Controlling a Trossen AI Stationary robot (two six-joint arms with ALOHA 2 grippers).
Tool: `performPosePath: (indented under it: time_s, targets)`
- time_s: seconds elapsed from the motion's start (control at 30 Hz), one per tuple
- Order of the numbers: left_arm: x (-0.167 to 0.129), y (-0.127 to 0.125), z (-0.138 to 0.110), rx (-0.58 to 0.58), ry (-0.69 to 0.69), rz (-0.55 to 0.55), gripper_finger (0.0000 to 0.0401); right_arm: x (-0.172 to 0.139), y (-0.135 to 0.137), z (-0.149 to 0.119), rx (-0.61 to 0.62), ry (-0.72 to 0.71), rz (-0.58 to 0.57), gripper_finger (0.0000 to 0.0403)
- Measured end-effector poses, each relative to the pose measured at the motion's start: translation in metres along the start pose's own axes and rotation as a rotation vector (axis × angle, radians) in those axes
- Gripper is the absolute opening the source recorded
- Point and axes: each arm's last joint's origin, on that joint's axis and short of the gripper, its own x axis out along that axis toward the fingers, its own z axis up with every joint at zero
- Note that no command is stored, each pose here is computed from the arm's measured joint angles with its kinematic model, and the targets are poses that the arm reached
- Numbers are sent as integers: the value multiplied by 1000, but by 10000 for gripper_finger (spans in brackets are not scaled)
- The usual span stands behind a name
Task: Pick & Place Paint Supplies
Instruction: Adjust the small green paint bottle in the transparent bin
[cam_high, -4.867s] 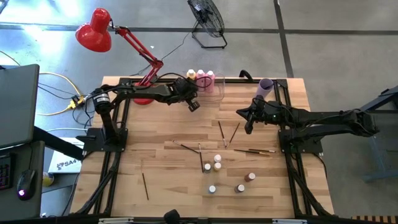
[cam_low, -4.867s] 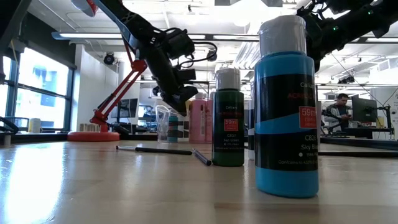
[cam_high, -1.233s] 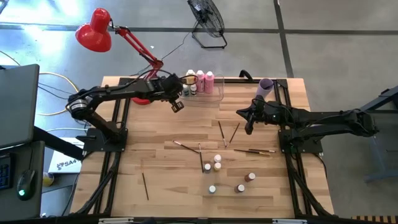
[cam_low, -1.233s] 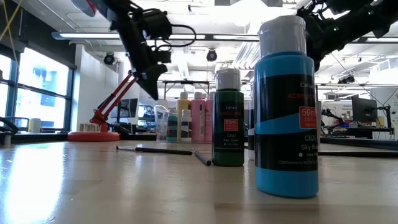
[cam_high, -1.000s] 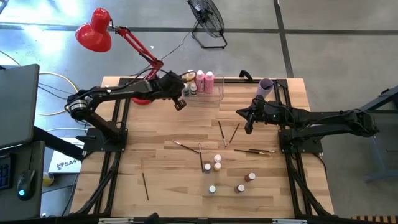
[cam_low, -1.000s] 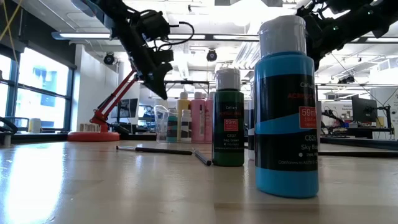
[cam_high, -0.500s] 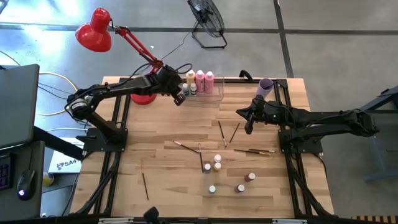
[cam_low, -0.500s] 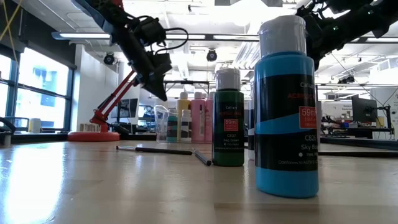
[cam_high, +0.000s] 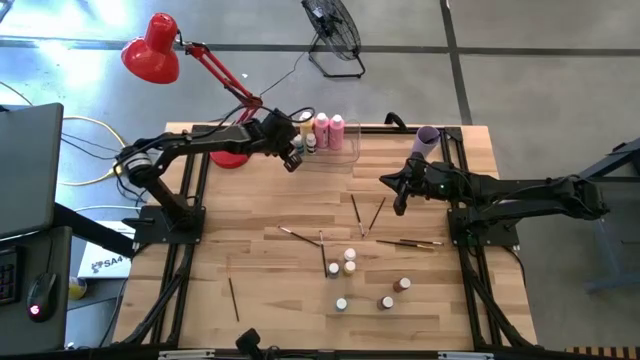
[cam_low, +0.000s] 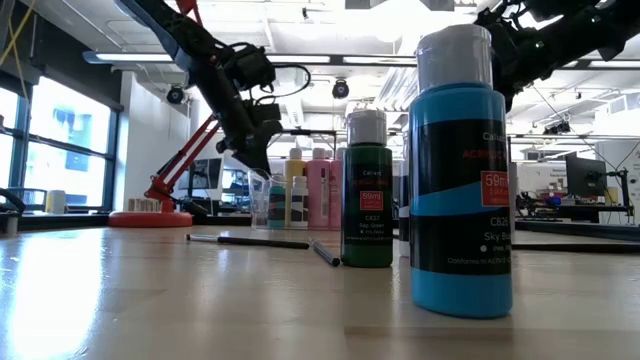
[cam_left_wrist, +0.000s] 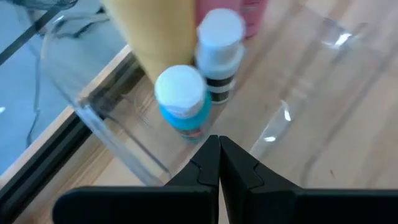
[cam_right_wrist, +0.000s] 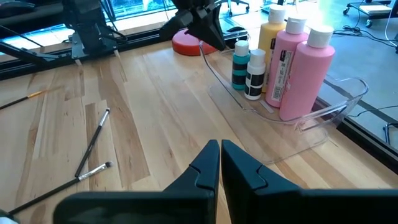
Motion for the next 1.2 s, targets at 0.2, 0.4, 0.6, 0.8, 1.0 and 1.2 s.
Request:
performPosePath:
  time_s: [0.2,0.4,0.6,0.8,1.0,1.2]
  targets:
    - [0,4,0,-15,-8,133,0,0,0,0,1,-3,0,8]
    - [2,3,1,-17,-12,118,0,0,0,0,1,-3,1,8]
    - [8,2,0,-16,-11,109,0,0,0,0,1,-3,1,8]
    - [18,1,-1,-8,-9,114,0,0,0,0,1,-3,1,8]
    - [18,2,-2,-8,-6,123,0,0,0,0,-1,-3,1,8]
    - [19,2,-2,-8,-9,122,0,0,0,0,-11,-3,1,8]
